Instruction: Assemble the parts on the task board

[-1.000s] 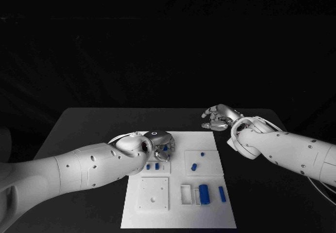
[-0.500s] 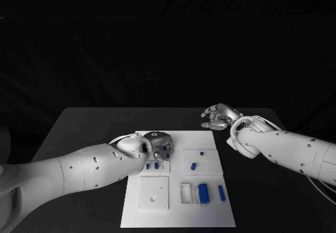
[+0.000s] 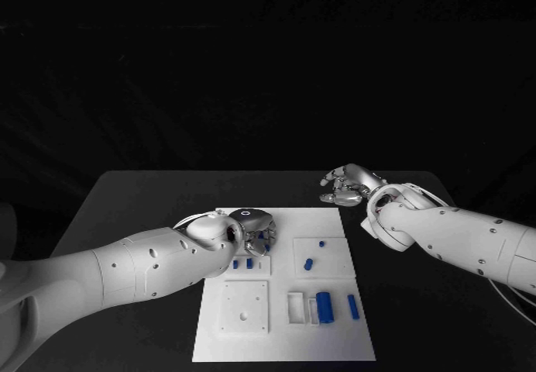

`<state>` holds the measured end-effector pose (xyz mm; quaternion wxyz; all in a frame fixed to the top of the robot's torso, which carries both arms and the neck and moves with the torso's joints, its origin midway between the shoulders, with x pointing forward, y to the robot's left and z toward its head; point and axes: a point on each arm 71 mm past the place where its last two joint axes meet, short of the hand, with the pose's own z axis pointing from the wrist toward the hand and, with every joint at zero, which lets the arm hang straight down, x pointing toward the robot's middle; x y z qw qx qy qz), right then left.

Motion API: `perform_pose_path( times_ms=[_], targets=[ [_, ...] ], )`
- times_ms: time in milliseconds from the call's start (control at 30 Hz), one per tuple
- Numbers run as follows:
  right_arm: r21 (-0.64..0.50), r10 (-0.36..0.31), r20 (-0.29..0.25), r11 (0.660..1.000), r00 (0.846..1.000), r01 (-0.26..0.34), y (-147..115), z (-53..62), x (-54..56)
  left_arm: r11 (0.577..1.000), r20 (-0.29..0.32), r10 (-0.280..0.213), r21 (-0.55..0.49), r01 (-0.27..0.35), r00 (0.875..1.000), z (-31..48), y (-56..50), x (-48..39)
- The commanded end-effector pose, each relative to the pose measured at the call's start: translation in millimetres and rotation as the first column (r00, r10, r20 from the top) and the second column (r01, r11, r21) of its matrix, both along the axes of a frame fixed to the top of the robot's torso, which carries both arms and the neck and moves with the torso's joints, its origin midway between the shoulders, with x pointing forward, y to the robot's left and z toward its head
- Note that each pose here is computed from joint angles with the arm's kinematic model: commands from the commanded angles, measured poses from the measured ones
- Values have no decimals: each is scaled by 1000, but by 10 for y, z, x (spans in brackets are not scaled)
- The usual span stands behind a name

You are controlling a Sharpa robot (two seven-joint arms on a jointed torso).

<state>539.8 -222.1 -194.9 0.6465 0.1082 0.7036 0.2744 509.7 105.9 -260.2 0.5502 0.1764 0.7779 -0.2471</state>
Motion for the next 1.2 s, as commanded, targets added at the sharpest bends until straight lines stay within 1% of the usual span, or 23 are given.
perform_pose_path(
  times_ms=[33,333,900,1100,1167,1200],
  targets=[
    [-2,13,-4,1000,1000,-13,10,-4,-3,999,-51,-4,53,7,999,-94,34,-25],
    [-2,14,-4,1000,1000,-14,17,-3,-3,998,-53,-1,57,4,999,-101,32,-16],
    [-1,16,-2,1000,1000,-16,23,-3,-3,1000,-1,21,4,-21,1000,-75,79,-6],
    [-1,16,-2,1000,1000,-16,23,-3,-2,999,8,23,-39,-22,1000,-46,88,-27],
    [-1,16,-2,1000,1000,-16,22,-3,-2,997,-6,32,-71,-33,999,-27,90,-44],
    [-1,15,-2,1000,1000,-15,19,-4,-2,993,-22,49,-103,-51,999,-13,98,-50]
  ],
)
